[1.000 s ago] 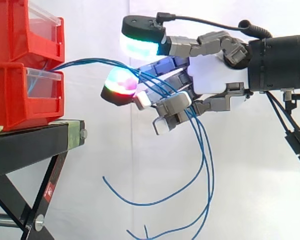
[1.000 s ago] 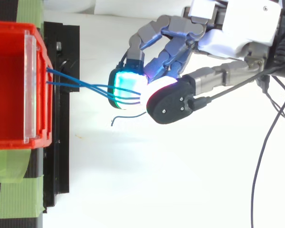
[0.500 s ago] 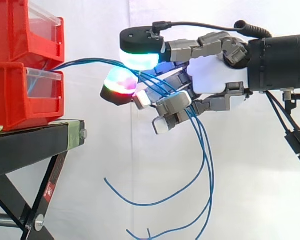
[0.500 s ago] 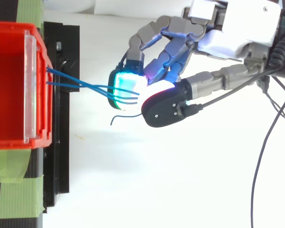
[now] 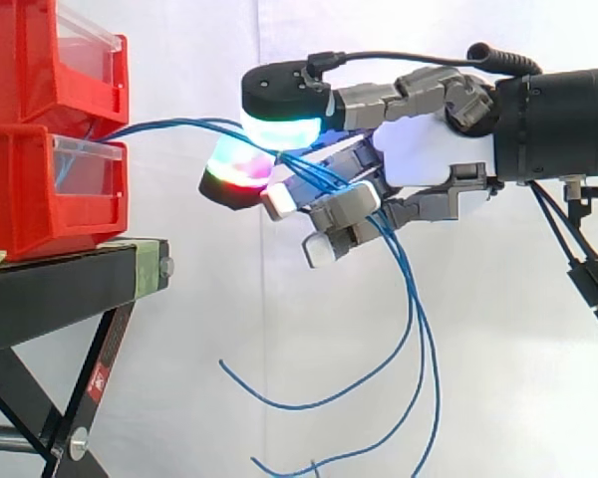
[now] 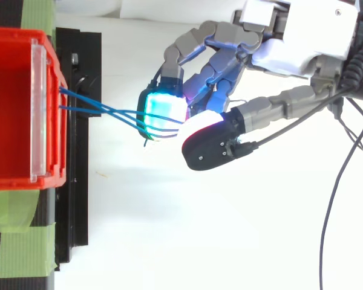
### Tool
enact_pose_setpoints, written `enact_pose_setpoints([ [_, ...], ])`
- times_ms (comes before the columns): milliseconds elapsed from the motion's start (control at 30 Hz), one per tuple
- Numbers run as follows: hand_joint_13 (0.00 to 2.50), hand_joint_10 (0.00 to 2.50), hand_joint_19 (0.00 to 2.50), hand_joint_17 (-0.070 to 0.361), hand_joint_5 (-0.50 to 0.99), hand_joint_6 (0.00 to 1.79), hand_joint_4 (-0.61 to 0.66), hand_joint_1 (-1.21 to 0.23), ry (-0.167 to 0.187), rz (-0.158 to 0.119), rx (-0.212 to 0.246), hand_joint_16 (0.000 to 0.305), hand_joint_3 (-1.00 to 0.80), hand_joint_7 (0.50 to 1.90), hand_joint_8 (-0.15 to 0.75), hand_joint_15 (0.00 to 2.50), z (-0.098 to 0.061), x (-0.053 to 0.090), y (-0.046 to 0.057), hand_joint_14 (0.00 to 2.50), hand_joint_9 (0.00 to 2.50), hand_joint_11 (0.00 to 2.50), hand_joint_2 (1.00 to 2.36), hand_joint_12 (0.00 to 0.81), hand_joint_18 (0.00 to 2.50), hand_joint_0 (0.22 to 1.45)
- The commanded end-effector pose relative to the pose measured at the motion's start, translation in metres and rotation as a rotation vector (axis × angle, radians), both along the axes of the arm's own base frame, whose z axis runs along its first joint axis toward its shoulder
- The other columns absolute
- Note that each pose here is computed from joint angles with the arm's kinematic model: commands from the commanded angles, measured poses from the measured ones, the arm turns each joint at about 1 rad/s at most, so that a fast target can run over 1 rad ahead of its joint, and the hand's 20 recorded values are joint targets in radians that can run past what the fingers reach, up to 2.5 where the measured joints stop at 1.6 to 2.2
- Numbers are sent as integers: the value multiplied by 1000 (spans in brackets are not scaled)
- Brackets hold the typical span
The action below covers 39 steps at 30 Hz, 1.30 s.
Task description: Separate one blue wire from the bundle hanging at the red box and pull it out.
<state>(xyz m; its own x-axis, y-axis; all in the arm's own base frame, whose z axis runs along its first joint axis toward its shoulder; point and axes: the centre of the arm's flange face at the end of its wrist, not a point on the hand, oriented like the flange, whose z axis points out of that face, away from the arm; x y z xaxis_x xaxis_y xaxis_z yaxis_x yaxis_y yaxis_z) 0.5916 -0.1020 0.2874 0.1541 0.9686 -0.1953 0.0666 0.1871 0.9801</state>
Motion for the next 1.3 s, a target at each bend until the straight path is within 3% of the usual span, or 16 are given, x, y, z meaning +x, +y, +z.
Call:
enact_pose_setpoints([
  [0, 1271, 17, 647, 135, -250, 896, 219, -963, 0, 1, 0, 60, -313, 908, 327, 1458, 0, 0, 0, 16, 800, 1002, 1014, 393, 870, 697],
  [267, 1232, 17, 556, 131, -257, 888, 197, -993, 0, 1, 0, 58, -430, 921, 307, 1439, 1, 0, 0, 19, 748, 977, 1006, 396, 875, 732],
  [433, 1214, 18, 572, 130, -259, 879, 207, -986, 0, -4, 0, 58, -500, 896, 304, 1420, 0, 0, 0, 19, 724, 982, 1000, 396, 859, 679],
  [533, 1249, 17, 634, 130, -253, 879, 208, -945, 0, -6, 0, 58, -500, 892, 319, 1444, 0, 0, 0, 17, 778, 1006, 1000, 397, 875, 627],
  [633, 1282, 17, 699, 133, -244, 882, 209, -811, 0, -6, 0, 59, -500, 881, 342, 1470, 0, 0, 0, 14, 845, 1024, 1000, 399, 883, 564],
  [900, 1357, 16, 746, 134, -221, 880, 213, -625, 1, -4, 0, 59, -500, 876, 360, 1446, -1, 0, 1, 10, 963, 1035, 1000, 390, 922, 552],
  [1267, 1382, 16, 732, 127, -211, 923, 145, -683, 1, -6, 0, 57, -234, 874, 364, 1450, -1, 0, 1, 14, 1004, 1052, 1019, 377, 941, 613],
])
